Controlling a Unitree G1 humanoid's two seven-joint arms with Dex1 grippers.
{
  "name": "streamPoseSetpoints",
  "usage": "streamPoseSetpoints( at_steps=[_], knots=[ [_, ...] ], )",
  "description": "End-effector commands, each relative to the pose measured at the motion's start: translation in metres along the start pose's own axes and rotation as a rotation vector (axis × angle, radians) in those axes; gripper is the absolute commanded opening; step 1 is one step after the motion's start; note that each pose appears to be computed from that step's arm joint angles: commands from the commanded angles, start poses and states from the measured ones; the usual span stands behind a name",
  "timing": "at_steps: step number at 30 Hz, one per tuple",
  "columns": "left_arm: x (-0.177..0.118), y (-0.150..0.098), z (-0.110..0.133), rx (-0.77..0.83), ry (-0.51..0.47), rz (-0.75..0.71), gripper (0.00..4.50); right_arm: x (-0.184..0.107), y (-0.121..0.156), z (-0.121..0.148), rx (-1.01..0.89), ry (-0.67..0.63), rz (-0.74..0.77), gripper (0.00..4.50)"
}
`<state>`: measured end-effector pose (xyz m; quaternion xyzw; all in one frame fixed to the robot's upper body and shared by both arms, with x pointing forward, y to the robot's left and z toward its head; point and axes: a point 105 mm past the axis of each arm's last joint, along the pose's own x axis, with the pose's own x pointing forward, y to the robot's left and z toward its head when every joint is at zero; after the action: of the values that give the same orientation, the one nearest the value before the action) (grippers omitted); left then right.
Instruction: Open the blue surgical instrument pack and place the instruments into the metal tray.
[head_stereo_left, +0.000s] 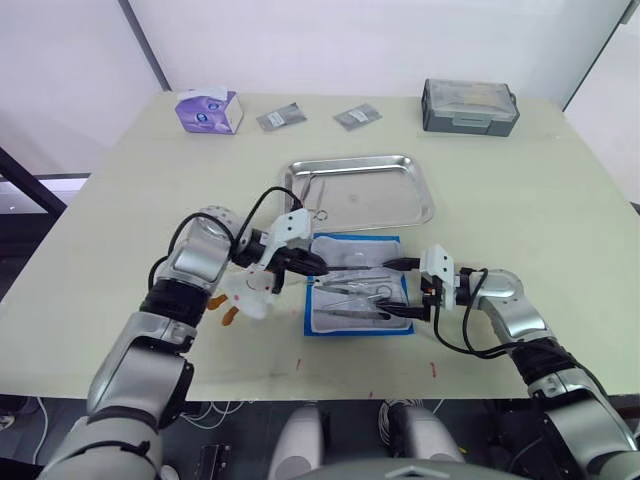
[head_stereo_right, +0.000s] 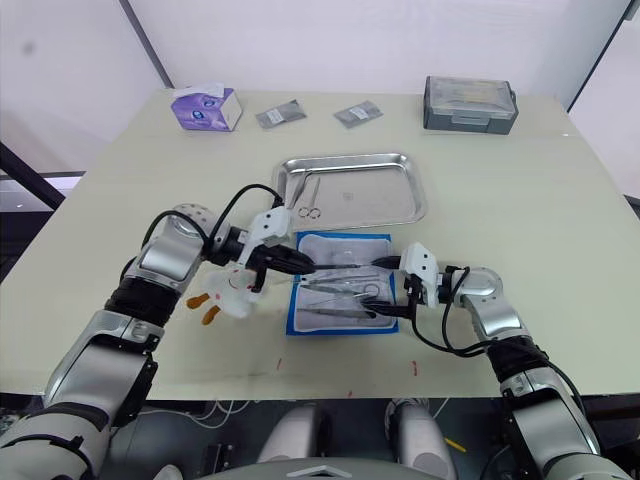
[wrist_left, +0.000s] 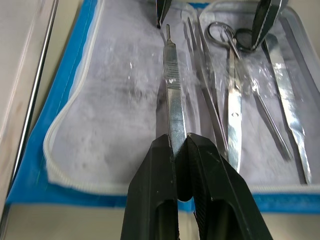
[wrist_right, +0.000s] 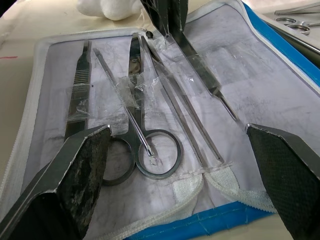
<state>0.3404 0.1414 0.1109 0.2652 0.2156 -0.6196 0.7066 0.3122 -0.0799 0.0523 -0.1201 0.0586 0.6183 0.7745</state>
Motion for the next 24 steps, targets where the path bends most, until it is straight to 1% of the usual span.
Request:
streamPoseSetpoints(
  at_steps=[1,6,12,19,22,24],
  knots=[
    [-0.015,0.003,0.010,0.043,0.002,0.027,0.02,-0.014,0.024,-0.072,0.183,0.263,-0.001,4.50],
    [-0.026,0.001,0.006,0.035,0.024,0.033,0.02,-0.014,0.024,-0.072,0.184,0.261,-0.004,4.50],
    [-0.046,-0.005,-0.003,0.018,0.072,0.031,0.02,-0.013,0.025,-0.073,0.188,0.259,-0.005,4.50],
    [-0.084,-0.016,-0.016,-0.009,0.137,0.042,0.02,-0.011,0.025,-0.072,0.186,0.251,-0.001,4.50],
    [-0.099,-0.013,-0.013,-0.016,0.124,0.074,0.02,-0.011,0.025,-0.071,0.184,0.250,-0.001,4.50],
    [-0.109,-0.011,-0.003,-0.011,0.060,0.088,0.02,-0.011,0.025,-0.071,0.182,0.249,0.000,4.50]
  ],
)
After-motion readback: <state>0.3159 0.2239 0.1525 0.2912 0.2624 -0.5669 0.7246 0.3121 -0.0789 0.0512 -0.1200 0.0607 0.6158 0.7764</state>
